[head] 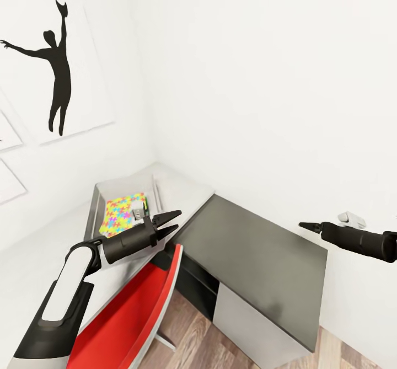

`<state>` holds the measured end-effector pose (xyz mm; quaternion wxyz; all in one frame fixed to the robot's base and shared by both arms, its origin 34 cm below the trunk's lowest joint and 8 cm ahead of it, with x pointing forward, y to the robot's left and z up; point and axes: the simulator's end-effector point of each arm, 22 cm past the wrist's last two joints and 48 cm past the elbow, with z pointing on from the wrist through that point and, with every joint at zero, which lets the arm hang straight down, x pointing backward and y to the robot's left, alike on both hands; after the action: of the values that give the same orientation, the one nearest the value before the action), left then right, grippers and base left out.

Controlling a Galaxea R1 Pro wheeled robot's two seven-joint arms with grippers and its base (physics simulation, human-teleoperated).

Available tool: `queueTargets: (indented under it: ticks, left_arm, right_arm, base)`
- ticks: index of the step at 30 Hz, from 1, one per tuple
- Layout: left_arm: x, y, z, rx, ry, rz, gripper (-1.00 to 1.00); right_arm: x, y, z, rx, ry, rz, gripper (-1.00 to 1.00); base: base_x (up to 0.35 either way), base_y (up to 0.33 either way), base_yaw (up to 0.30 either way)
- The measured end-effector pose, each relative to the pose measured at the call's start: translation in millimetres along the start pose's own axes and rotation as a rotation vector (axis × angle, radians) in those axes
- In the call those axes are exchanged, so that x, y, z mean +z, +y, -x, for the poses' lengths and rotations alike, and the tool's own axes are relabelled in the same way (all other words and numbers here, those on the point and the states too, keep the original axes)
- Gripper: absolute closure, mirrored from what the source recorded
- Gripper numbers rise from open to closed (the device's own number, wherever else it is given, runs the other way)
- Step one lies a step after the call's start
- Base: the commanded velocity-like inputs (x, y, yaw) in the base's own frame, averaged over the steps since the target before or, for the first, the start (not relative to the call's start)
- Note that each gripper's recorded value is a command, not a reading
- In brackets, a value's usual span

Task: Put all the toys in the child's room - the three board games (two on the bed and one on the table), the two jigsaw puzzles on the table, and the tennis ball on the table - inside the toy box on the table in the child's room.

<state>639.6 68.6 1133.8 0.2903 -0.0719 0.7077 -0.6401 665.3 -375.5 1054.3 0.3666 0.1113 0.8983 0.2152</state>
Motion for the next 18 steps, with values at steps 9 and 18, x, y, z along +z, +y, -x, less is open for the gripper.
queueTargets:
  ticks: [9,18]
  left_arm:
    - [-1.1,-4,1,0.011,-0.003,0.009,-1.0]
    - [-2.2,-9,4,0.024,-0.018,0.013,-1.0]
  right_arm:
    - [-5.6,4,5,-0.006,-0.015,0.004,-1.0]
    - [-11.5,8,9,-0.011,-0.028,0.009,-1.0]
  base:
    - [0.0,0.0,-0.097]
    - [-0.007,0.0,-0.099]
